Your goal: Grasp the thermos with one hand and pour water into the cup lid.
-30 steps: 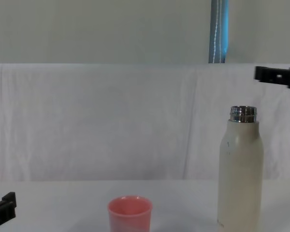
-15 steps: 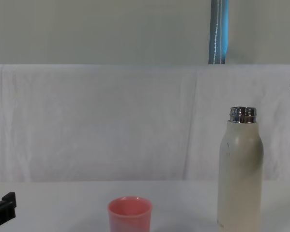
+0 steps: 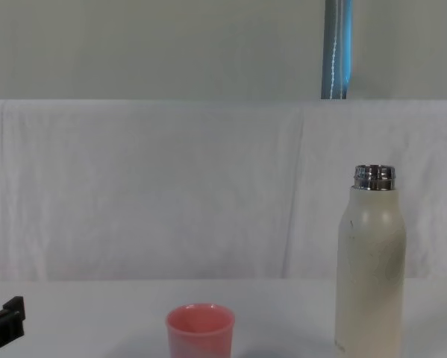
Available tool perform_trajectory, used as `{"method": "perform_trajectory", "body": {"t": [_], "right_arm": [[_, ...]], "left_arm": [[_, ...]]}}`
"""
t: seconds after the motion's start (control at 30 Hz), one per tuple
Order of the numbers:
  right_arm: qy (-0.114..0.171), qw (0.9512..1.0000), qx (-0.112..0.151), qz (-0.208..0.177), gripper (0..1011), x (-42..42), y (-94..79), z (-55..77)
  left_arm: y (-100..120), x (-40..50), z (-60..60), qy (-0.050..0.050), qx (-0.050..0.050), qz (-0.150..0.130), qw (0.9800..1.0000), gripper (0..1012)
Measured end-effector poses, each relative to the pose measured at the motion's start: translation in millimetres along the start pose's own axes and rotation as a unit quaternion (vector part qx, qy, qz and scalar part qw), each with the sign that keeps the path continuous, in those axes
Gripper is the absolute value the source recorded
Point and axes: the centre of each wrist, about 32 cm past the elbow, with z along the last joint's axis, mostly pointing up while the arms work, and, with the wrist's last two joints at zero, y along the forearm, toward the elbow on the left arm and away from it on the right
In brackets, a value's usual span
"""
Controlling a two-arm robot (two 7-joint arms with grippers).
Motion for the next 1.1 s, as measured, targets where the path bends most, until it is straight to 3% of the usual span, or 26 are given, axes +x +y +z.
{"method": "perform_trajectory", "body": {"t": [0.33,0.5,0.63,0.87,1.1], "right_arm": [[0.029,0.998,-0.051,0.023,1000,-6.2,-2.4,-15.8],[0.034,0.9971,-0.061,0.032,1000,-9.7,-0.8,-23.2],[0.029,0.9972,-0.062,0.032,1000,-14.0,-0.3,-32.2],[0.018,0.9982,-0.051,0.025,1000,-28.6,0.5,-47.7],[0.01,0.9985,-0.046,0.026,1000,-33.7,1.2,-54.6]], "left_arm": [[0,0.0,0.0,0.0,0.0,0.0,1.0,1001],[0,0.0,0.0,0.0,0.0,0.0,1.0,1001],[0,0.0,0.0,0.0,0.0,0.0,1.0,1001],[0,0.0,0.0,0.0,0.0,0.0,1.0,1001],[0,0.0,0.0,0.0,0.0,0.0,1.0,1001]]}}
